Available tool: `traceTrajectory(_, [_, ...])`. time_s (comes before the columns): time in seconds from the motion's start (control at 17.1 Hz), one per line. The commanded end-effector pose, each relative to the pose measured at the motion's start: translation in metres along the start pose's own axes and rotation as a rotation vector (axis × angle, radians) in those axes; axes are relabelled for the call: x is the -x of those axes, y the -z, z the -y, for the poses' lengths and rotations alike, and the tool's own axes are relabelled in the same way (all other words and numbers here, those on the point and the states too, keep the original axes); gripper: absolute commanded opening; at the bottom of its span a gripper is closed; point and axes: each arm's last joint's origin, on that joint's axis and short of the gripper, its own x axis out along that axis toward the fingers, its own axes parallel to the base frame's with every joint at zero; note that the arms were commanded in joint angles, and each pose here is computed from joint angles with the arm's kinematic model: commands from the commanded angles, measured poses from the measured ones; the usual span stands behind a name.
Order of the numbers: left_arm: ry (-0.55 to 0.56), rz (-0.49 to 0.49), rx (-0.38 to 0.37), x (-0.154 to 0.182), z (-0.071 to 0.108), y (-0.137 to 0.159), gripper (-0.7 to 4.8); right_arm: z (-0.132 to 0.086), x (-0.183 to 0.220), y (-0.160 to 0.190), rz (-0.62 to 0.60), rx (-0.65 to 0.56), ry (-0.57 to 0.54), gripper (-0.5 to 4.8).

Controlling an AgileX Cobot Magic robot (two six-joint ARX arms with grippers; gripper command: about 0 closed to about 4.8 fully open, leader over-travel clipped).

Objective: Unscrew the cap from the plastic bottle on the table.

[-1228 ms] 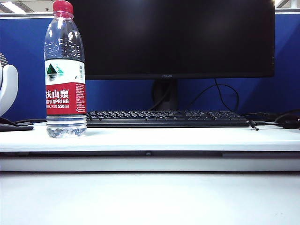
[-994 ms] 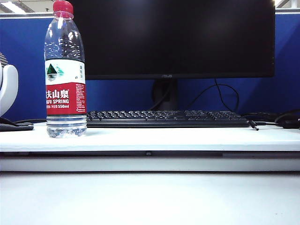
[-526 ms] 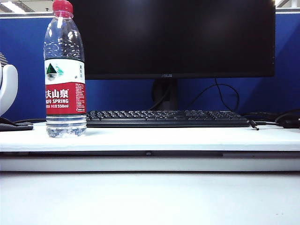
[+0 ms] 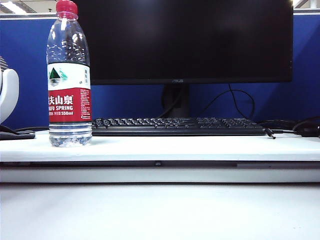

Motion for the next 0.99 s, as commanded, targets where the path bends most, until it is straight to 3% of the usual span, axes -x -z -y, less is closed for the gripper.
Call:
traceTrajectory(0.06, [-0.041, -0.16, -0.059, -0.022, -0.021, 0.023, 2.78, -0.008, -0.034, -0.032, -0.198, -0.045, -0.057, 0.52])
traceTrajectory(0.23, [-0.037, -0.314, 0.037, -0.033, -0.036, 0.048, 4.62, -0.013, -0.043, -0.048, -0.228, 0.037, 0.001, 1.28])
traceTrajectory(0.29, [-0.012, -0.371, 0.089, -0.036, -0.04, 0.058, 4.79, -0.012, -0.044, -0.048, -0.226, 0.036, 0.015, 1.31])
traceTrajectory(0.41, [0.139, -0.525, 0.214, -0.046, -0.046, 0.088, 4.79, -0.009, -0.044, -0.043, -0.273, 0.01, 0.015, 1.33])
traceTrajectory(0.53, [0.186, -0.573, 0.24, -0.053, -0.041, 0.1, 4.79, -0.009, -0.044, -0.043, -0.274, 0.009, 0.015, 1.73])
traceTrajectory(0.64, [0.27, -0.595, 0.152, -0.059, -0.03, 0.11, 4.79, -0.008, -0.044, -0.042, -0.278, 0.006, 0.016, 1.73])
traceTrajectory(0.76, [0.27, -0.615, -0.006, -0.065, -0.018, 0.122, 4.79, -0.009, -0.044, -0.042, -0.286, 0.002, 0.007, 1.78])
traceTrajectory(0.88, [0.238, -0.621, -0.084, -0.071, -0.013, 0.131, 4.79, -0.008, -0.043, -0.04, -0.307, -0.01, 0.012, 1.8])
traceTrajectory(0.99, [0.212, -0.608, -0.104, -0.079, -0.012, 0.14, 4.79, -0.006, -0.042, -0.037, -0.339, -0.031, 0.031, 1.81])
